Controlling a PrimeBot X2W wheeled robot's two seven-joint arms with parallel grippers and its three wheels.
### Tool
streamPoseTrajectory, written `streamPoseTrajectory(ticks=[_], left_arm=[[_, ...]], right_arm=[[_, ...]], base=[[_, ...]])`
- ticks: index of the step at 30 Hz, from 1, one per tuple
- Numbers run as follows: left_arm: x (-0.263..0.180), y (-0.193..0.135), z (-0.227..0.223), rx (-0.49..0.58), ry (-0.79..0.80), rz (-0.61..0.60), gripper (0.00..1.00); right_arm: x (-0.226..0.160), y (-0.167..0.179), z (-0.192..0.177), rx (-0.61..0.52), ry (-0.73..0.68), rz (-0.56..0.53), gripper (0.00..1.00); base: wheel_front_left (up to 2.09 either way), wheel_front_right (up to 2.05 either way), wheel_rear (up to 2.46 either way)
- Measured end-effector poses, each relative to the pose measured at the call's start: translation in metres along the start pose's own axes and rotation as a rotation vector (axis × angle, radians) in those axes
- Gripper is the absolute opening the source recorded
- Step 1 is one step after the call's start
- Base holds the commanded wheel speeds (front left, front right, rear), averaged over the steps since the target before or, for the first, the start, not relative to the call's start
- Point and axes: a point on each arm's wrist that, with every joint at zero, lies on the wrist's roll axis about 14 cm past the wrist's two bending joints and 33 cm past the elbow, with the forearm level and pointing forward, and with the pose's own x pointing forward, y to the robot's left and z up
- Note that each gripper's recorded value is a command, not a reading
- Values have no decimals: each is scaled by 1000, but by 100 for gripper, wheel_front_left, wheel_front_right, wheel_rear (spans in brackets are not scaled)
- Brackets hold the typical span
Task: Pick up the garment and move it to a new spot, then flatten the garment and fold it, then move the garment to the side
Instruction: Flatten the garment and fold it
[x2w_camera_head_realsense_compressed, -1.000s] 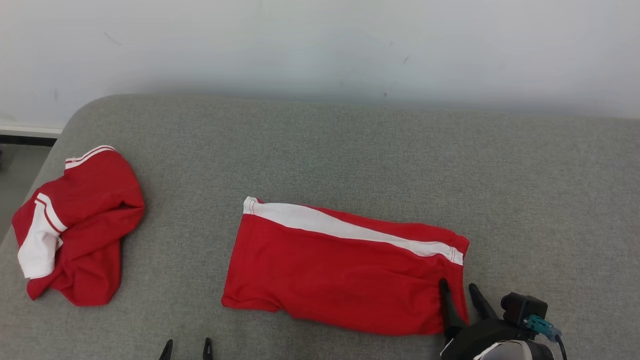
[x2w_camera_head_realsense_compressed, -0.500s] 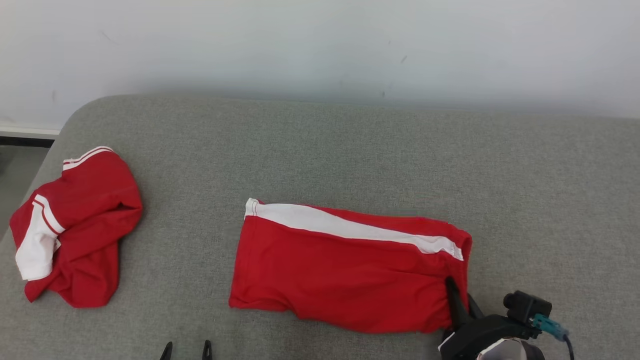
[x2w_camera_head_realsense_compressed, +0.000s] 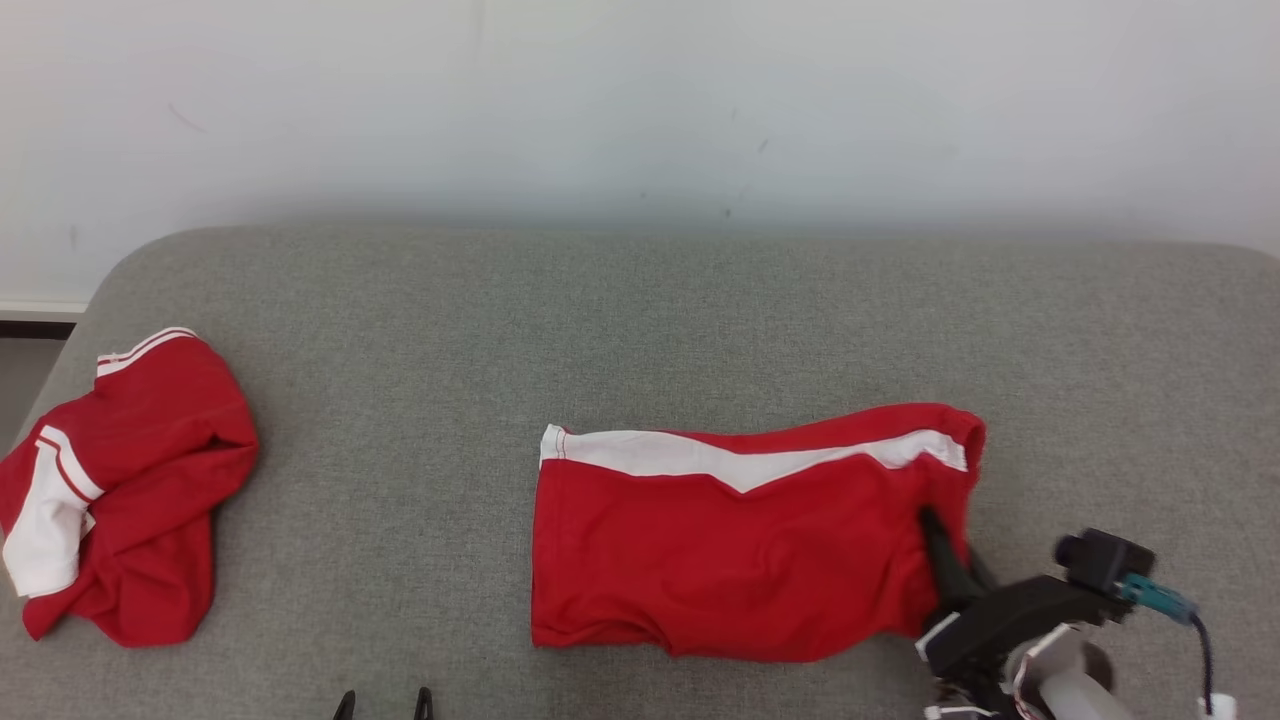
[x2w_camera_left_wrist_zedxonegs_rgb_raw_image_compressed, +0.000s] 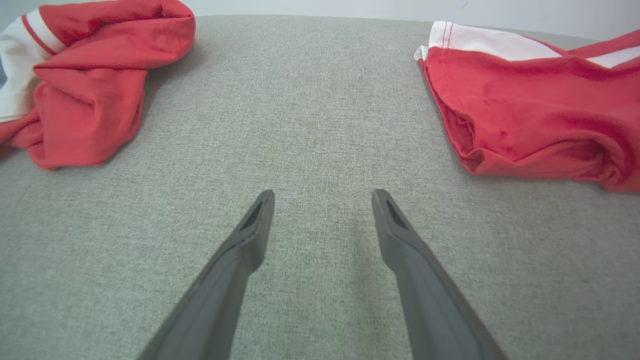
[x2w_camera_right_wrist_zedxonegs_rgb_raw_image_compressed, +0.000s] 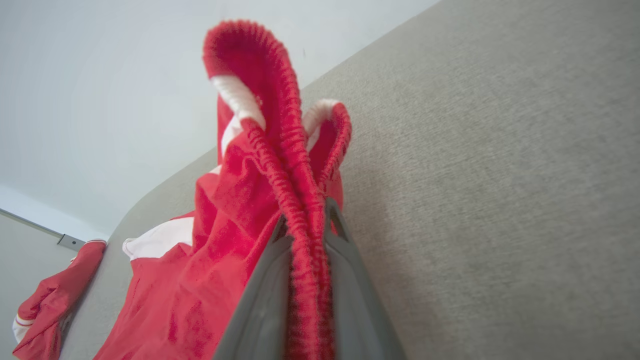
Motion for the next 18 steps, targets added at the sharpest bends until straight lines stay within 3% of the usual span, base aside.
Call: streamPoseTrajectory(ticks=[6,18], left_arm=[[-1,-2,-1,-5,4,-5,100],[-14,12,-7,-31,15,57,100]], right_arm=[[2,71,-17,105,142,211,0],[10,150,-58,38,295,420,2]], base=[[0,0,0],[0,0,0]])
